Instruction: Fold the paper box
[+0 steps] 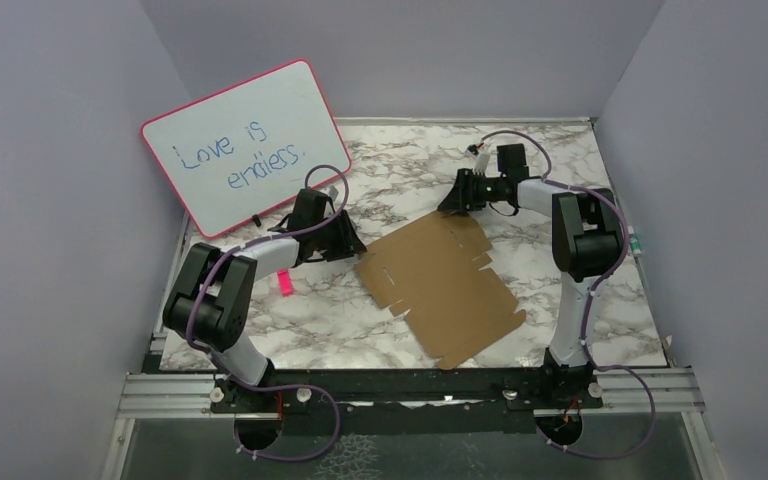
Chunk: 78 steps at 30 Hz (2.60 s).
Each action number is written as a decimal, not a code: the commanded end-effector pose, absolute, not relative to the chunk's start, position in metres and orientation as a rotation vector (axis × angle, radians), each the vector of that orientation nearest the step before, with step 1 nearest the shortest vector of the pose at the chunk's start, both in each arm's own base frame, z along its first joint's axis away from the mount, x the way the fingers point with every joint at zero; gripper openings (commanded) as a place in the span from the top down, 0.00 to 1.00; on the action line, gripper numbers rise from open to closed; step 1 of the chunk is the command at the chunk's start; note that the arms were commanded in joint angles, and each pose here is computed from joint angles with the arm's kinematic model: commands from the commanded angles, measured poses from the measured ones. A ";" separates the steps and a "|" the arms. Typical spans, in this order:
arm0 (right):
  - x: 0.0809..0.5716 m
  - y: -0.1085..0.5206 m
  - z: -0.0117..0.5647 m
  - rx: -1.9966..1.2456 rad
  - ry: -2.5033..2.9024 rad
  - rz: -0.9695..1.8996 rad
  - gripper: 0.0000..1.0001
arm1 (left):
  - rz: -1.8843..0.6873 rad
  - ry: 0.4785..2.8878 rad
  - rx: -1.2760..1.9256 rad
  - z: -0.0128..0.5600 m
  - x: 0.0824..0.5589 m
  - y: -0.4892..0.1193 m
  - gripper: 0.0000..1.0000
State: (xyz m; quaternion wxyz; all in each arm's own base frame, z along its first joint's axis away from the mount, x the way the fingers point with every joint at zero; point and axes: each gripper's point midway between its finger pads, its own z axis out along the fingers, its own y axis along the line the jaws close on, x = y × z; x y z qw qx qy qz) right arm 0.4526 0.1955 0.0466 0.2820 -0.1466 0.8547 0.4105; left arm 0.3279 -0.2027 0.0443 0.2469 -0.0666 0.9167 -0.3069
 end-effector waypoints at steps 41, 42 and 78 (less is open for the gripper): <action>0.417 0.139 0.058 -0.093 2.362 0.298 0.93 | -0.694 2.498 0.108 0.068 0.388 -0.278 0.84; 0.415 0.139 0.056 -0.085 2.369 0.287 0.92 | -0.684 2.502 0.111 0.067 0.390 -0.279 0.84; 0.393 0.138 0.097 -0.156 2.325 0.012 0.59 | -0.577 2.360 0.094 0.126 0.396 -0.247 0.54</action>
